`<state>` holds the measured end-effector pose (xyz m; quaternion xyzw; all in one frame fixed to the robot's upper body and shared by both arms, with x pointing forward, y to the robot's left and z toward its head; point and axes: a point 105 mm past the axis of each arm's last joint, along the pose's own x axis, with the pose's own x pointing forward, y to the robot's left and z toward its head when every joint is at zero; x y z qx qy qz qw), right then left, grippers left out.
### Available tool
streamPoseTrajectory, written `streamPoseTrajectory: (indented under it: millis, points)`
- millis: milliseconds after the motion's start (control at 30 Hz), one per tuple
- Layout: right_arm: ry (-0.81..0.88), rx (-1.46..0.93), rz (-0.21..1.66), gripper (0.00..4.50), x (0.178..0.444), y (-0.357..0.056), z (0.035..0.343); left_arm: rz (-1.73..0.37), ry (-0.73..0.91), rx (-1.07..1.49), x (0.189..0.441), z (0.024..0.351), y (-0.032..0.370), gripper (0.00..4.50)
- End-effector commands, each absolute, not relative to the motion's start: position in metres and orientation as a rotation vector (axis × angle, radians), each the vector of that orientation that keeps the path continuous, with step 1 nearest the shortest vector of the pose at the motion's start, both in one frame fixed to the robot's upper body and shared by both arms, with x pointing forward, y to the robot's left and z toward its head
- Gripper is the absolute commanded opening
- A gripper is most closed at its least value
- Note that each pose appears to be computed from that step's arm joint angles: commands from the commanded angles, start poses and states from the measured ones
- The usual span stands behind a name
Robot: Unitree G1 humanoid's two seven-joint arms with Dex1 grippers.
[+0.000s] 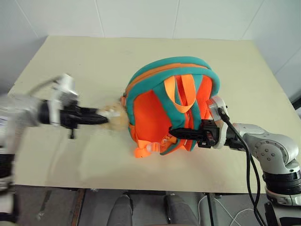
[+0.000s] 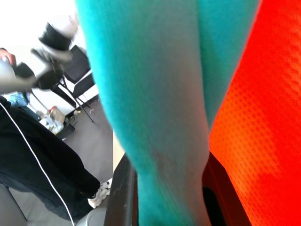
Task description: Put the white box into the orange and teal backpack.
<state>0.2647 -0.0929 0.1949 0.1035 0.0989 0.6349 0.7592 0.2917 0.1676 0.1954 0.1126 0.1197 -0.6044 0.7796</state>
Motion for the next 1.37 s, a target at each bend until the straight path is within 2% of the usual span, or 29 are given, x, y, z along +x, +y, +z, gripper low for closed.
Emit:
streamPoseTrajectory:
  millis: [33,233,500,633,767,867,933,1167,1267,1367]
  points:
    - [0.151,0.233,1.378,0.16,0.259,-0.095,0.206,-1.35,0.325,0.295,0.28,0.168,0.151,0.68]
    - [0.158,0.244,1.342,0.16,0.257,-0.099,0.199,-1.336,0.348,0.3,0.276,0.142,0.151,0.68]
    - [0.171,0.121,1.28,0.16,0.257,-0.109,0.191,-1.298,0.3,0.343,0.278,0.156,0.158,0.68]
    - [0.201,-0.025,1.226,1.55,0.251,-0.132,0.19,-1.242,0.28,0.288,0.282,0.174,0.163,1.73]
    - [0.142,-0.088,1.083,2.89,0.257,-0.162,0.207,-1.216,0.243,0.273,0.282,0.189,0.169,2.94]
    - [0.113,-0.153,1.027,3.98,0.253,-0.183,0.221,-1.226,0.239,0.281,0.278,0.193,0.173,3.88]
    - [0.103,-0.195,0.996,4.5,0.252,-0.193,0.228,-1.229,0.246,0.287,0.277,0.194,0.175,4.41]
    - [0.091,-0.32,0.885,4.5,0.251,-0.225,0.228,-1.267,0.221,0.348,0.28,0.201,0.183,4.47]
    - [0.067,-0.339,0.839,4.5,0.255,-0.237,0.228,-1.266,0.142,0.385,0.291,0.213,0.187,4.47]
    - [0.058,-0.387,0.807,4.5,0.26,-0.247,0.227,-1.275,0.137,0.399,0.294,0.216,0.191,4.47]
